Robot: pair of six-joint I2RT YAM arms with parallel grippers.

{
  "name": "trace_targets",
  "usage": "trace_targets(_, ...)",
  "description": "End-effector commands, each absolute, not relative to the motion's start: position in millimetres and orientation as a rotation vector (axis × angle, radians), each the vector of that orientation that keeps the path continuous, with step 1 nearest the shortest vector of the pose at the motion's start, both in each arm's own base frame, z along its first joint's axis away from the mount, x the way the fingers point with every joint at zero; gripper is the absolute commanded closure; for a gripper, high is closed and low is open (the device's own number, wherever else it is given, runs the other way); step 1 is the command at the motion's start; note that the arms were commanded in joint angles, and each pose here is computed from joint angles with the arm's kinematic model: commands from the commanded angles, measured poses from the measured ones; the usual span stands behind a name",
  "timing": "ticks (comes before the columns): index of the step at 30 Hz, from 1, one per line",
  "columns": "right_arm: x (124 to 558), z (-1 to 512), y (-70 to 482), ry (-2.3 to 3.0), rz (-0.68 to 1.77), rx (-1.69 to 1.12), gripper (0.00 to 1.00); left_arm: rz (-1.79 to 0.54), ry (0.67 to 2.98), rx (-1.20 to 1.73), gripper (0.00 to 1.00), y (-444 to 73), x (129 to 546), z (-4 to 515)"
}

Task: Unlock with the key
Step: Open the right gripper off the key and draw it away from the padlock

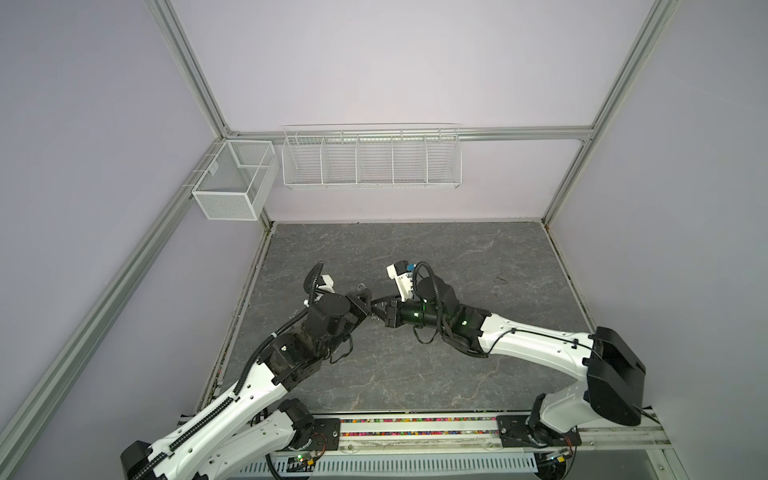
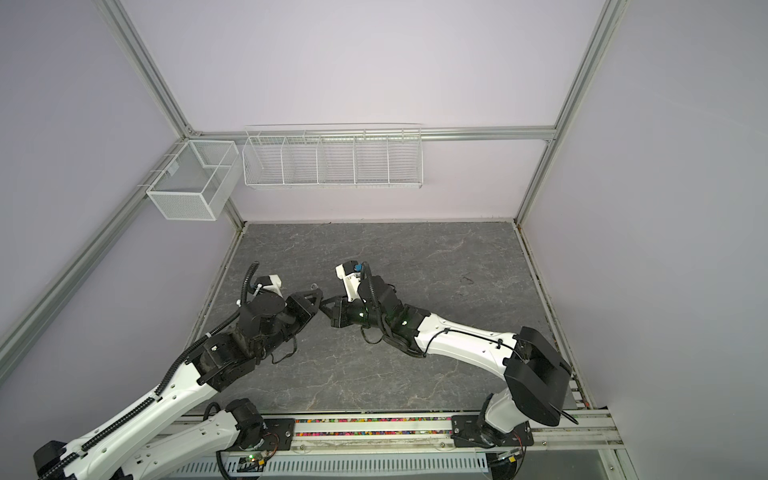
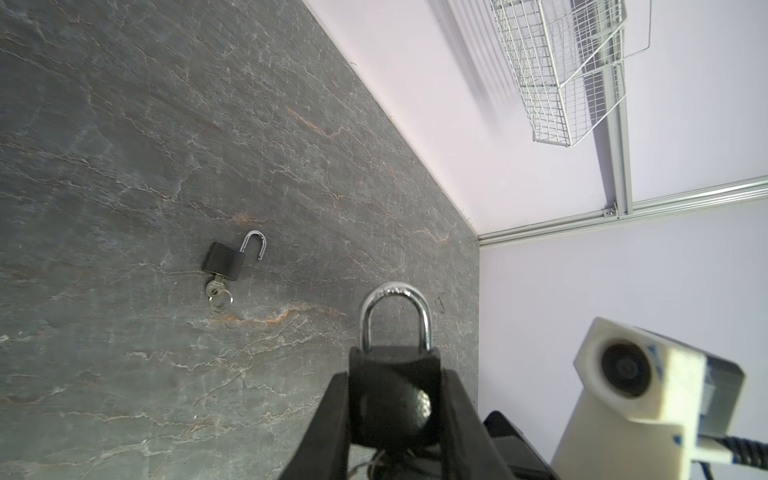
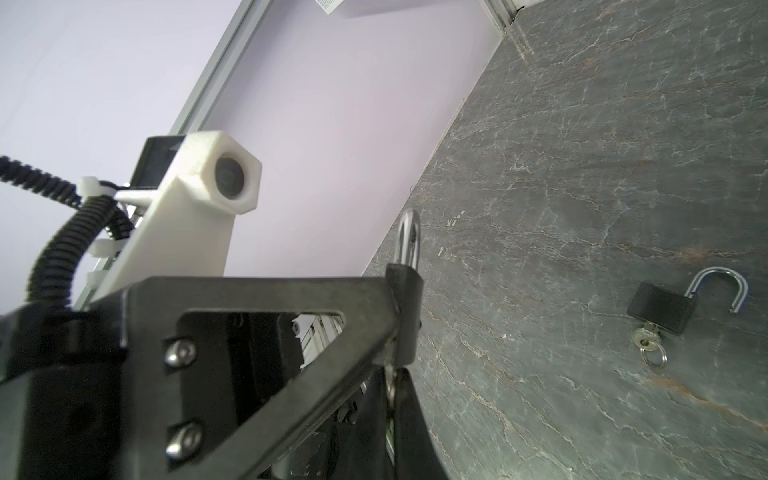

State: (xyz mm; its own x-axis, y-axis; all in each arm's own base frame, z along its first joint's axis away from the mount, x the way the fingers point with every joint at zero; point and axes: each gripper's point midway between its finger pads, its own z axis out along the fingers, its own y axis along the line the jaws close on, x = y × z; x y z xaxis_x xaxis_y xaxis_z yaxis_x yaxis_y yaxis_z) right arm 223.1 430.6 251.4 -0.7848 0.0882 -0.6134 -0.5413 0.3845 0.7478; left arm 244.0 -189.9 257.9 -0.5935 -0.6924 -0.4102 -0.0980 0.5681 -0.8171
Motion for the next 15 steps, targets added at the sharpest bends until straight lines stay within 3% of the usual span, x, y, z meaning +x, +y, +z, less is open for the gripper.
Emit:
trace_targets(1,222.4,290.4,430.1,1.932,1.565,-0.34,0.93,-1.201,1.997,-0.564,1.0,-211.1,237.1,284.4)
trace_targets(15,212.2,327.4,421.2,1.776,1.724,-0.325,0.93,-1.326,1.916,-0.493,1.0,-220.0,232.5,305.5)
